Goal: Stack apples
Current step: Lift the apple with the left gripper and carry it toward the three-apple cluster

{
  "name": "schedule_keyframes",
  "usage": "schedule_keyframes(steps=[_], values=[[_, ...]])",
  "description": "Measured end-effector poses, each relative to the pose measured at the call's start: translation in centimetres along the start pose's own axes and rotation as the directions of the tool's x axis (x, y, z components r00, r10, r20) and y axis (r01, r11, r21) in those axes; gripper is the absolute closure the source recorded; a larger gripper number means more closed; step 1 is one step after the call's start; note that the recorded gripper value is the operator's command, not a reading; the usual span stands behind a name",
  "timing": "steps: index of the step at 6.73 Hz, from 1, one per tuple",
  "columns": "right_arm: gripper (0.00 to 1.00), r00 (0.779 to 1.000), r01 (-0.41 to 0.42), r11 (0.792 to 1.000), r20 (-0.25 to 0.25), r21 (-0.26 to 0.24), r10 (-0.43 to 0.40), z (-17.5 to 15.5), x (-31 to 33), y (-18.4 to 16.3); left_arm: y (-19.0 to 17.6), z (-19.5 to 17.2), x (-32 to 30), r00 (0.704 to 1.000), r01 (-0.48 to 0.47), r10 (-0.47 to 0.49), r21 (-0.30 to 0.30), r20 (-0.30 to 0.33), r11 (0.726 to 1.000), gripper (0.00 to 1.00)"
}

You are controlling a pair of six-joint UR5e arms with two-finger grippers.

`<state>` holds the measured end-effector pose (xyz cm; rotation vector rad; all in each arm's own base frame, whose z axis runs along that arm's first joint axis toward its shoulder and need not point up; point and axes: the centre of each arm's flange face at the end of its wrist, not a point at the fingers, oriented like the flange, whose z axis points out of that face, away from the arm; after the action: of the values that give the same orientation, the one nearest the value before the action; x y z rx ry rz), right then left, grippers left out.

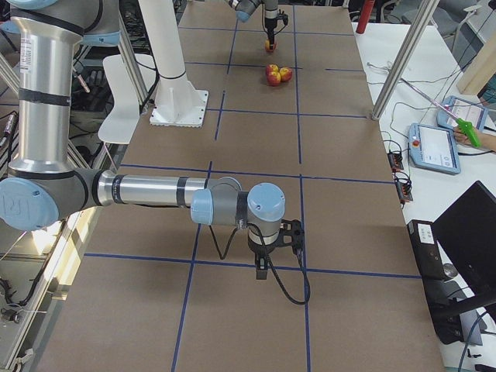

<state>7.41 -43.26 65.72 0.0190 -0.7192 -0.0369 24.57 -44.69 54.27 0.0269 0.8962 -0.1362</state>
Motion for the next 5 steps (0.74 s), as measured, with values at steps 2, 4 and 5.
schedule_keyframes(steps=[2, 4, 5], values=[[0.00, 1.000, 0.000, 1.000, 0.000, 0.000, 0.000, 0.0, 0.0, 0.0, -0.4, -6.3, 9.6, 0.997, 0.050, -0.049, 0.010, -0.064, 0.999, 1.00], [0.00, 1.000, -0.001, 1.000, 0.000, -0.001, 0.001, 0.0, 0.0, 0.0, -1.3, -5.6, 20.1, 0.984, 0.141, -0.144, -0.032, -0.106, 0.989, 1.00], [0.00, 1.000, -0.001, 1.000, 0.000, -0.001, 0.001, 0.0, 0.0, 0.0, -1.6, -3.9, 23.5, 0.984, 0.156, -0.159, -0.040, -0.080, 0.987, 1.00]])
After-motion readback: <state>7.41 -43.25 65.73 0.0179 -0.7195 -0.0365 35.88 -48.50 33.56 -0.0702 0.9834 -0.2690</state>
